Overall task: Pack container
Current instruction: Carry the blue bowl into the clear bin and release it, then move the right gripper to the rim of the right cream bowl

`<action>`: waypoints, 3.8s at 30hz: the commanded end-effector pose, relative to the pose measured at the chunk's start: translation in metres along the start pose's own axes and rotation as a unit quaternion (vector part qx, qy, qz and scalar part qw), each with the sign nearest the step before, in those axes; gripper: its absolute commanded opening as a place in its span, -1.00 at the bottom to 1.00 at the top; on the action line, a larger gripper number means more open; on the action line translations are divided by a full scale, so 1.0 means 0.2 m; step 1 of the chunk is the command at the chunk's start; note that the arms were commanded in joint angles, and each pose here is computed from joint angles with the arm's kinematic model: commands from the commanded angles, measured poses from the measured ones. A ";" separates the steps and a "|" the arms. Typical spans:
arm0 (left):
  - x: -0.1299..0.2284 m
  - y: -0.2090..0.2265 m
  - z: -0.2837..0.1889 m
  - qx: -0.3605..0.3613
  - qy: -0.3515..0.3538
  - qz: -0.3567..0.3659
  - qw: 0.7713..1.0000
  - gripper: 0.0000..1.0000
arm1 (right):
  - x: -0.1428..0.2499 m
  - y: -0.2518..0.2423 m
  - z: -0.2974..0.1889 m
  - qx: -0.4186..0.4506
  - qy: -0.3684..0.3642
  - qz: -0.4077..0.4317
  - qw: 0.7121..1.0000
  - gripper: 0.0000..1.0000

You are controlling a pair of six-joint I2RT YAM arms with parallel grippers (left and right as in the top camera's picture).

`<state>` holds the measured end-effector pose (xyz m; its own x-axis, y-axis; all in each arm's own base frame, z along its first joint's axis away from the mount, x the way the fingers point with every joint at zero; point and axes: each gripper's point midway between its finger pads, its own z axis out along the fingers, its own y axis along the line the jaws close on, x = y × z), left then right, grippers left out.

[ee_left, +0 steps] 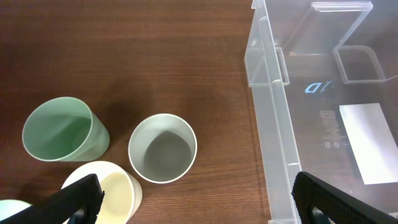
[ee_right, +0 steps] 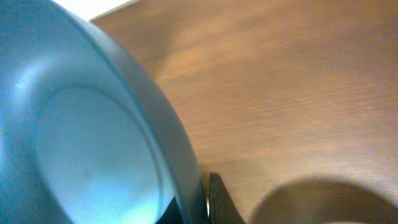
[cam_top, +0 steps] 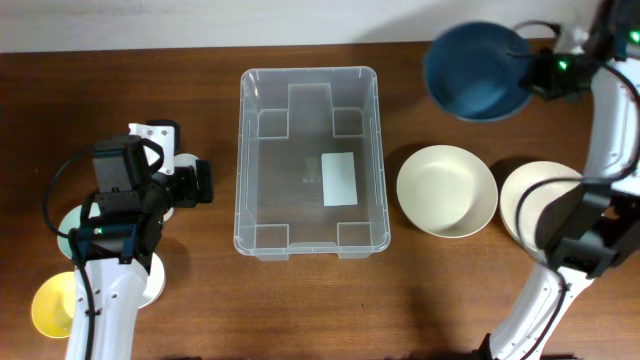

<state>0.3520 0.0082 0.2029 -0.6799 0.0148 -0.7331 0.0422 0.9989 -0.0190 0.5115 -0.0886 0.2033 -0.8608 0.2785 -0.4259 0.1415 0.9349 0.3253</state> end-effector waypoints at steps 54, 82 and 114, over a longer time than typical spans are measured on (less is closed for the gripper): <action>-0.13 0.11 -0.03 -0.035 -0.047 -0.020 0.998 0.99 | 0.03 0.12 -0.67 0.178 -0.110 0.194 0.958 -0.12; -0.19 0.11 -0.03 -0.037 -0.071 -0.018 0.997 0.99 | 1.25 -0.62 -0.76 0.246 0.041 0.421 0.872 0.36; -0.20 0.11 -0.04 -0.037 -0.076 -0.018 0.996 0.99 | 1.50 -1.13 0.07 0.223 0.064 0.490 0.840 -0.22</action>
<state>0.3714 0.0266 0.2276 -0.5814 -0.0110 -0.8135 -0.0216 0.9998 0.0019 0.2301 -0.2149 -0.0002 -0.2757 0.9595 -0.0582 0.9537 0.2806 0.1084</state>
